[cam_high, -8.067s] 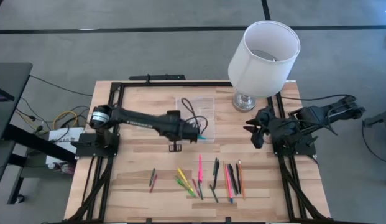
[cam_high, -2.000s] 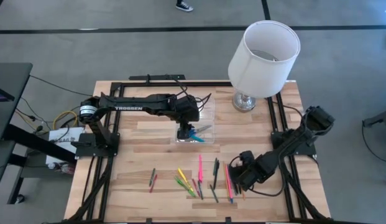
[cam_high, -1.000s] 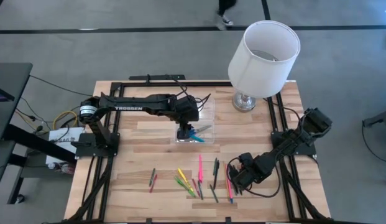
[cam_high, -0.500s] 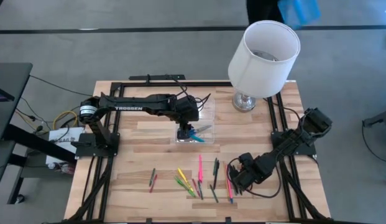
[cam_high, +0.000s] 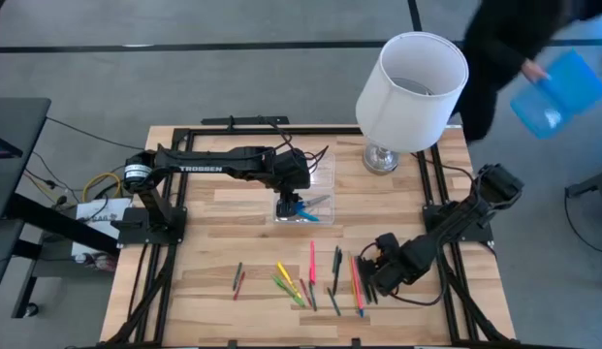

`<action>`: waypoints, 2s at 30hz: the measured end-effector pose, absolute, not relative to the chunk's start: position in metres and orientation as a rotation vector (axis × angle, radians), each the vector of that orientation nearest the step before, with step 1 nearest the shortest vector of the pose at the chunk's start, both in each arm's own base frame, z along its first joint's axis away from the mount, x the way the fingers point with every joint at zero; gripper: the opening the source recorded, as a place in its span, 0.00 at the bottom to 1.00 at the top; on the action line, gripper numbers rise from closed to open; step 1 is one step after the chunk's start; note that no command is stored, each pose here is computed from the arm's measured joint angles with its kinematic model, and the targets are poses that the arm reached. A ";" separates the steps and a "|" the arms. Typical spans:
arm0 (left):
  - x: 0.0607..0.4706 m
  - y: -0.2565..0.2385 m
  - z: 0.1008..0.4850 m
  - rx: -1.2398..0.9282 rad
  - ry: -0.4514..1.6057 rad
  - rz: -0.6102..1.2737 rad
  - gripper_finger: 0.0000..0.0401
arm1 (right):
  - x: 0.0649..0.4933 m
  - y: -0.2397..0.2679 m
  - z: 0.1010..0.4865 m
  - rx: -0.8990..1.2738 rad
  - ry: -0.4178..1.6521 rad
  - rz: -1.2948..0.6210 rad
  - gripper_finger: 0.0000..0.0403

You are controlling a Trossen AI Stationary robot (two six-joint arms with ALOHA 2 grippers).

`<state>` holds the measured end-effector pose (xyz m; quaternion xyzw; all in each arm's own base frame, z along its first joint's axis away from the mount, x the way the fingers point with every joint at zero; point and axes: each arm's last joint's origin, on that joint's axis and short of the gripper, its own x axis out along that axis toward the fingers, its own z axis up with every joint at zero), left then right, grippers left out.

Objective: Pick & place school supplies into a supply box
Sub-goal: Put the orange pencil into the transparent supply box

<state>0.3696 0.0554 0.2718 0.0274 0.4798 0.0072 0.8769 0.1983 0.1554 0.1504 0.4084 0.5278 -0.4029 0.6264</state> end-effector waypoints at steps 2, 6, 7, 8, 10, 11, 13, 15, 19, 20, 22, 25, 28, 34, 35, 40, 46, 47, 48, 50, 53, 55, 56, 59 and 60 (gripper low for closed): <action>0.370 0.056 0.272 0.057 1.001 0.016 0.39 | 0.198 0.154 0.156 0.937 1.172 -0.914 0.00; 0.369 0.056 0.272 0.069 1.008 0.037 0.39 | 0.195 0.149 0.167 0.924 1.082 -0.903 0.00; 0.369 0.056 0.271 0.073 1.014 0.045 0.39 | 0.195 0.148 0.170 0.924 1.057 -0.895 0.00; 0.367 0.057 0.273 0.076 1.020 0.054 0.39 | 0.195 0.147 0.173 0.914 1.037 -0.883 0.00; 0.364 0.058 0.276 0.085 1.022 0.072 0.39 | 0.194 0.144 0.178 0.894 1.003 -0.862 0.00; 0.362 0.059 0.280 0.089 1.016 0.084 0.39 | 0.194 0.142 0.181 0.880 0.989 -0.850 0.00; 0.356 0.062 0.288 0.095 1.002 0.110 0.39 | 0.194 0.137 0.187 0.852 0.965 -0.826 0.00; 0.350 0.064 0.298 0.102 0.976 0.141 0.39 | 0.195 0.133 0.192 0.814 0.942 -0.802 0.00; 0.331 0.069 0.325 0.108 0.904 0.221 0.39 | 0.199 0.120 0.201 0.723 0.905 -0.757 0.00; 0.325 0.070 0.332 0.107 0.884 0.243 0.39 | 0.201 0.116 0.204 0.698 0.898 -0.745 0.00; 0.314 0.072 0.345 0.106 0.845 0.283 0.39 | 0.204 0.108 0.207 0.652 0.892 -0.725 0.00; 0.296 0.073 0.364 0.092 0.787 0.335 0.39 | 0.211 0.094 0.212 0.581 0.892 -0.695 0.00; 0.280 0.072 0.378 0.067 0.746 0.383 0.39 | 0.220 0.078 0.216 0.516 0.880 -0.661 0.00; 0.259 0.068 0.389 -0.015 0.734 0.444 0.39 | 0.250 0.042 0.224 0.446 0.800 -0.548 0.00; 0.258 0.067 0.389 -0.032 0.735 0.449 0.39 | 0.255 0.036 0.225 0.444 0.783 -0.523 0.00; 0.255 0.057 0.386 -0.076 0.772 0.453 0.39 | 0.273 0.001 0.237 0.421 0.652 -0.436 0.00; 0.256 0.041 0.385 -0.053 0.786 0.488 0.39 | 0.283 -0.031 0.247 0.372 0.529 -0.355 0.00; 0.256 0.038 0.385 -0.046 0.783 0.500 0.39 | 0.286 -0.035 0.247 0.365 0.513 -0.338 0.00; 0.256 0.036 0.385 -0.039 0.781 0.513 0.39 | 0.287 -0.037 0.246 0.359 0.518 -0.320 0.00; 0.256 0.032 0.385 -0.027 0.778 0.534 0.39 | 0.292 -0.041 0.241 0.355 0.519 -0.283 0.00; 0.255 0.027 0.384 -0.024 0.789 0.557 0.39 | 0.300 -0.043 0.230 0.357 0.546 -0.248 0.00; 0.254 0.025 0.384 -0.031 0.788 0.570 0.39 | 0.305 -0.044 0.222 0.348 0.559 -0.241 0.00; 0.254 0.023 0.383 -0.033 0.789 0.578 0.39 | 0.307 -0.044 0.218 0.344 0.570 -0.229 0.00; 0.253 0.020 0.383 -0.040 0.789 0.596 0.39 | 0.314 -0.044 0.210 0.333 0.579 -0.185 0.00; 0.253 0.018 0.382 -0.040 0.789 0.602 0.39 | 0.315 -0.044 0.206 0.330 0.584 -0.173 0.00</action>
